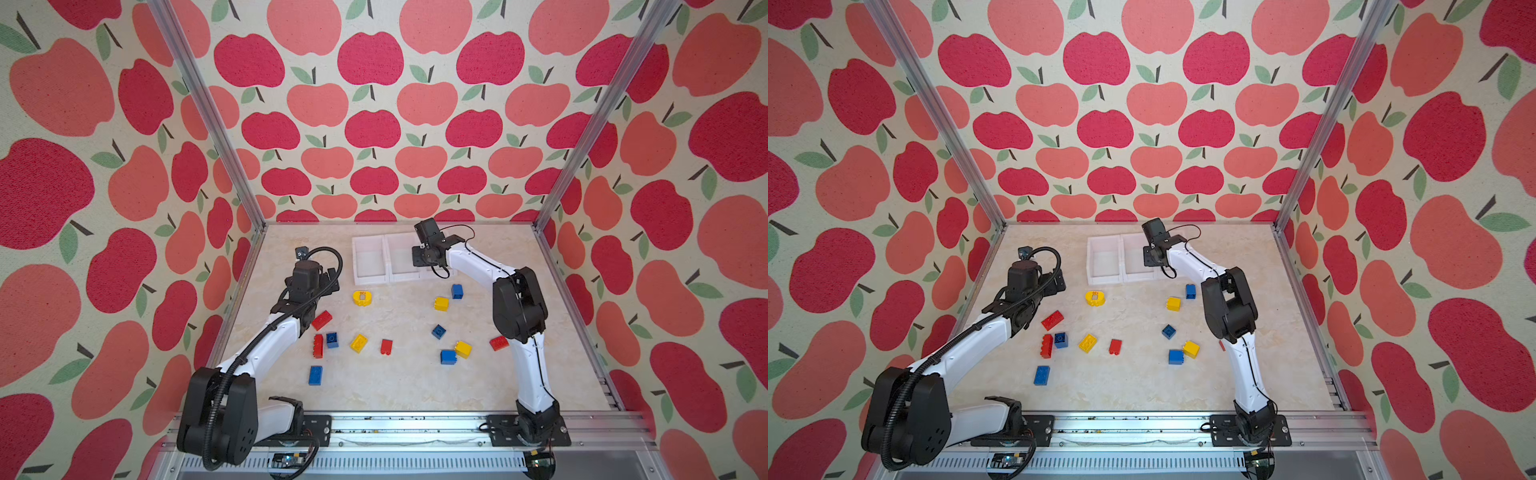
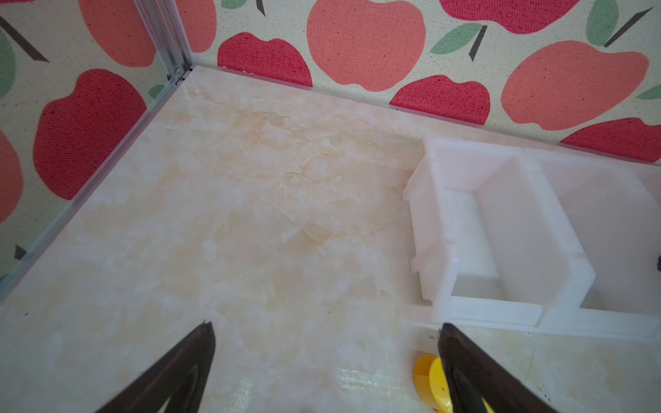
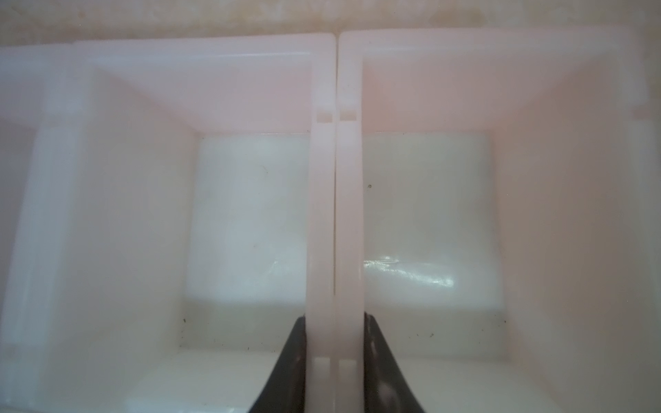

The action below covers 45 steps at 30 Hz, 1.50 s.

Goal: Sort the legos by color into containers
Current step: 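Lower the right gripper toward the yellow brick beside the bin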

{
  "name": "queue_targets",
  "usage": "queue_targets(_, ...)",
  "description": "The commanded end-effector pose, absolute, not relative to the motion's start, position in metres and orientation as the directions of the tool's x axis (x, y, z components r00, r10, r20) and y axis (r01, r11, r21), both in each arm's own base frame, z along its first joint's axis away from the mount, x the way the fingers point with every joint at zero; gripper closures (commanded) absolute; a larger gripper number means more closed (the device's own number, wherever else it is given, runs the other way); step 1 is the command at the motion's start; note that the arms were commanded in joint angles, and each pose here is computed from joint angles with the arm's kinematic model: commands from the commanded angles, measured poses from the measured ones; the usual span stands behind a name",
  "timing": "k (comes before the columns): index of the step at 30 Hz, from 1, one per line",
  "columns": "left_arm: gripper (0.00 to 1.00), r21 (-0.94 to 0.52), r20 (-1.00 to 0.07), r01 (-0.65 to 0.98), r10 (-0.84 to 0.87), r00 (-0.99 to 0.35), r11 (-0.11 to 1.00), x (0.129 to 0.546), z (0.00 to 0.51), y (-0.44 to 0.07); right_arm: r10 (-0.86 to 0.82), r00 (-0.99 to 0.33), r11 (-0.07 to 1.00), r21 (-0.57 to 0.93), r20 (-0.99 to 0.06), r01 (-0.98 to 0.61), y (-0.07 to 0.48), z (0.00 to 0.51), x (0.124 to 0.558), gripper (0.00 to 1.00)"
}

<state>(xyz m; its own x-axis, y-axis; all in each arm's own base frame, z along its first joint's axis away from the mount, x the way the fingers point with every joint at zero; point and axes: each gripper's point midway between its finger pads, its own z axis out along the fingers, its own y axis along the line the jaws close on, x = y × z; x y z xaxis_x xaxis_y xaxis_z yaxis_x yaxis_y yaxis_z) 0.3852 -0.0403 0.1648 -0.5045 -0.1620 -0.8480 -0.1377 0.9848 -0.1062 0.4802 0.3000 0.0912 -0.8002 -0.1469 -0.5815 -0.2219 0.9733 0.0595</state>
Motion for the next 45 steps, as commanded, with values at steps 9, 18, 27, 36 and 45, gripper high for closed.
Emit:
queue_targets(9, 0.01, -0.101, -0.842, -0.171, -0.176, -0.510, 0.980, 0.372, 0.162, -0.033, -0.098, -0.837, 0.989, 0.040, -0.538, -0.142, 0.330, 0.081, 0.440, 1.00)
queue_targets(18, 0.01, -0.102, -0.841, -0.172, -0.177, -0.511, 0.980, 0.367, 0.162, -0.032, -0.101, -0.818, 0.987, 0.045, -0.566, -0.153, 0.336, 0.099, 0.439, 0.74)
queue_targets(27, 0.01, -0.118, -0.832, -0.160, -0.185, -0.523, 0.980, 0.365, 0.168, -0.035, -0.097, -0.763, 0.983, 0.060, -0.639, -0.175, 0.328, 0.144, 0.435, 0.36)
queue_targets(36, 0.01, -0.173, -0.801, -0.142, -0.223, -0.556, 0.975, 0.357, 0.159, -0.043, -0.128, -0.749, 0.969, 0.079, -0.650, -0.234, 0.312, 0.180, 0.411, 0.24)
queue_targets(45, 0.01, -0.222, -0.776, -0.122, -0.251, -0.579, 0.967, 0.354, 0.147, -0.052, -0.181, -0.814, 0.949, 0.121, -0.551, -0.292, 0.285, 0.170, 0.350, 0.20)
